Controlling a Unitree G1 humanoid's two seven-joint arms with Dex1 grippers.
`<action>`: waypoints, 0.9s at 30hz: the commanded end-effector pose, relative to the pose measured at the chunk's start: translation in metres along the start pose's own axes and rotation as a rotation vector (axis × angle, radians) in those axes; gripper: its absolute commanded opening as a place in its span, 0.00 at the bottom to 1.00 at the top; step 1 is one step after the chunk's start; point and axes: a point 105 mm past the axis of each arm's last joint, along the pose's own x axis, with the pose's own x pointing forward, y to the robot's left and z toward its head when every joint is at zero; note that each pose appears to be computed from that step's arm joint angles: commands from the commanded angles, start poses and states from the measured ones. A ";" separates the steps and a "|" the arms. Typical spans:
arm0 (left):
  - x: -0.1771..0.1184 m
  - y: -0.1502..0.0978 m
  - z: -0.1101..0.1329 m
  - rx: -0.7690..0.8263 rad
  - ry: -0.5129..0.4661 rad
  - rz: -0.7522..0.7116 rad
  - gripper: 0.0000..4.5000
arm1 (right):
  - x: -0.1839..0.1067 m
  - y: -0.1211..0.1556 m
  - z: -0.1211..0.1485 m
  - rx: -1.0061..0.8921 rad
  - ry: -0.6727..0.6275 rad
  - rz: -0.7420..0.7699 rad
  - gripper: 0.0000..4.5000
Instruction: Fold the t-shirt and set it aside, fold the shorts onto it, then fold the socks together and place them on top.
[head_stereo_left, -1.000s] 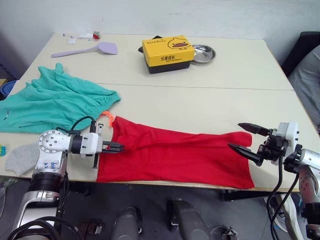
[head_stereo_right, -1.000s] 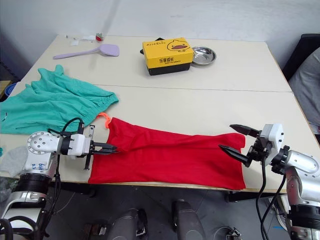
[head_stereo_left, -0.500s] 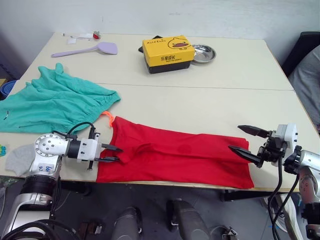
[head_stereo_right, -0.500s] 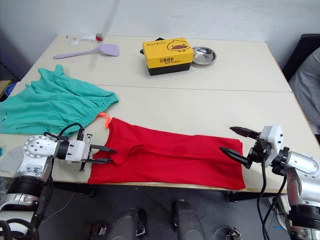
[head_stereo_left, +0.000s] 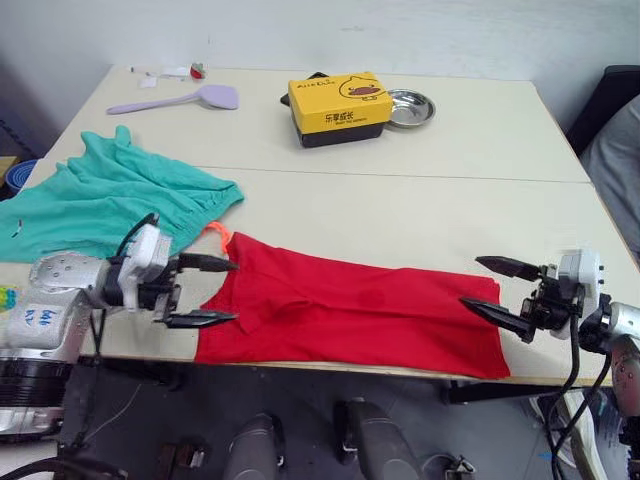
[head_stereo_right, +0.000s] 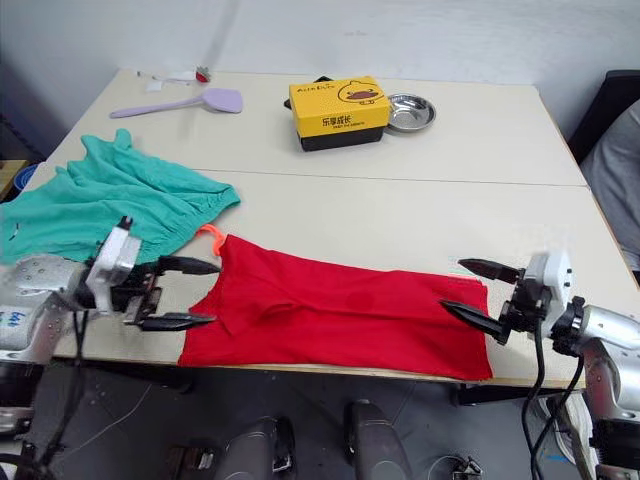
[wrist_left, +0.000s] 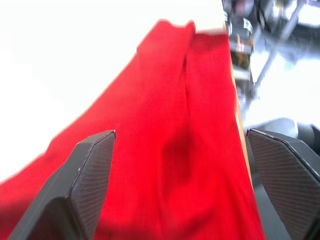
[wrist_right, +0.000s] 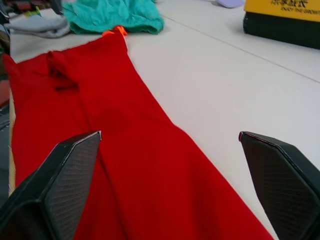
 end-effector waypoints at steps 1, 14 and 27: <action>0.009 -0.004 0.007 0.090 0.023 -0.004 0.99 | 0.007 0.004 0.017 -0.023 -0.044 0.023 0.96; 0.015 -0.023 -0.043 0.229 0.236 0.069 0.44 | 0.022 0.027 0.007 -0.059 -0.001 0.105 0.63; 0.006 -0.021 -0.066 0.258 0.361 0.108 0.40 | 0.024 0.029 0.007 -0.060 0.002 0.113 0.63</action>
